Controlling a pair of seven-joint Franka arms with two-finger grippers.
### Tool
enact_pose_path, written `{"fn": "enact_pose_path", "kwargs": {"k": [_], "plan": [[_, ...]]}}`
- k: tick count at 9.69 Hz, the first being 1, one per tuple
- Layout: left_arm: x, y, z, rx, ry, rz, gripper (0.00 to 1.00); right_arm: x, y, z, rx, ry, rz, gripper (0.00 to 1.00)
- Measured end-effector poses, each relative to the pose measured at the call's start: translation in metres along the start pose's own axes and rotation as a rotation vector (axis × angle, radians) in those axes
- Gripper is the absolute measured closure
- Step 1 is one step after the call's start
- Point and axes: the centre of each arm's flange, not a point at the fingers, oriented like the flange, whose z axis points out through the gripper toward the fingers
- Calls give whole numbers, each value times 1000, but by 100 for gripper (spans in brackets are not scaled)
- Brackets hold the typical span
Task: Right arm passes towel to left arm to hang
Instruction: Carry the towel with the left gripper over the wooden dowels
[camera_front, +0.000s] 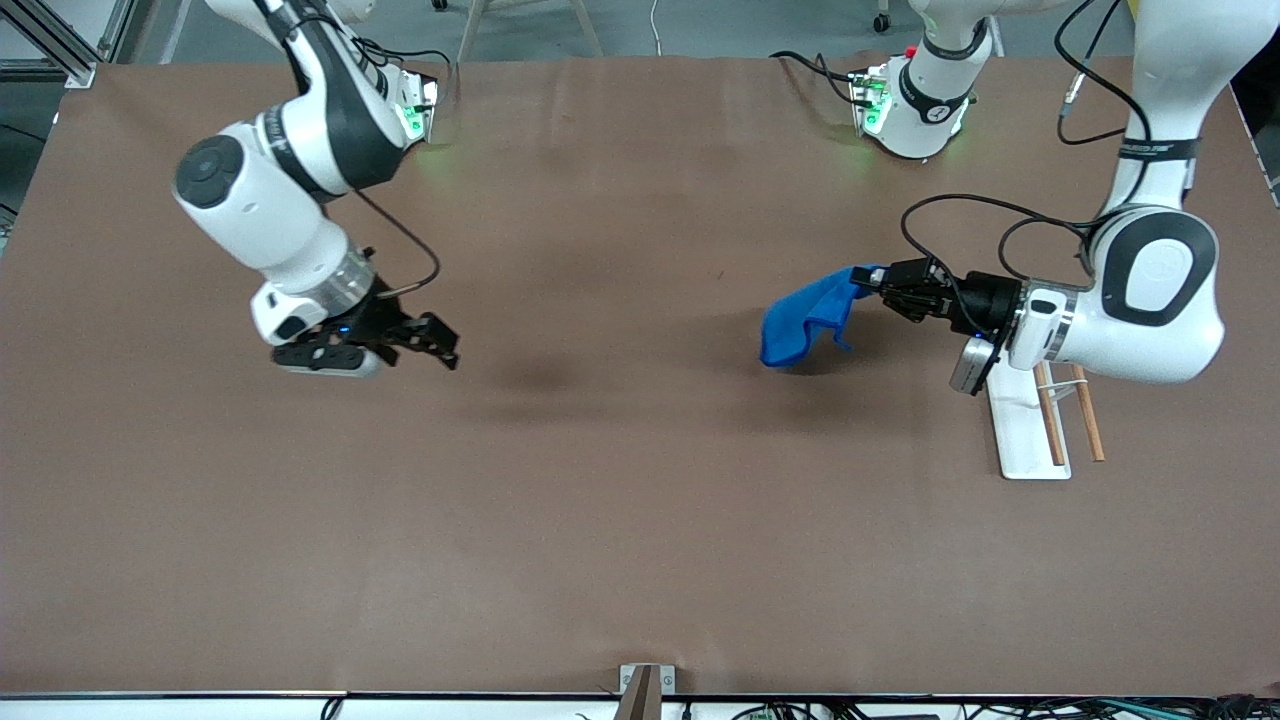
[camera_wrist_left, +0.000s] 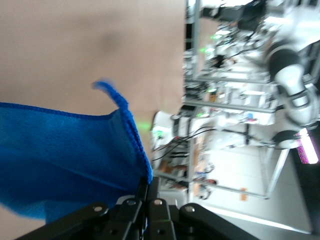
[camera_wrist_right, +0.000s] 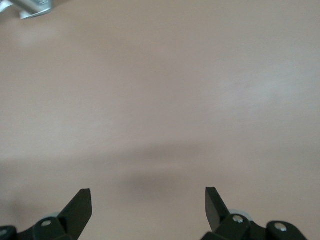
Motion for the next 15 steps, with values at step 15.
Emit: {"fn": "enact_pose_path", "kwargs": {"k": [15], "plan": [[-70, -1, -265, 773, 372, -416, 98, 47, 200, -272, -191, -38, 21, 0]]}}
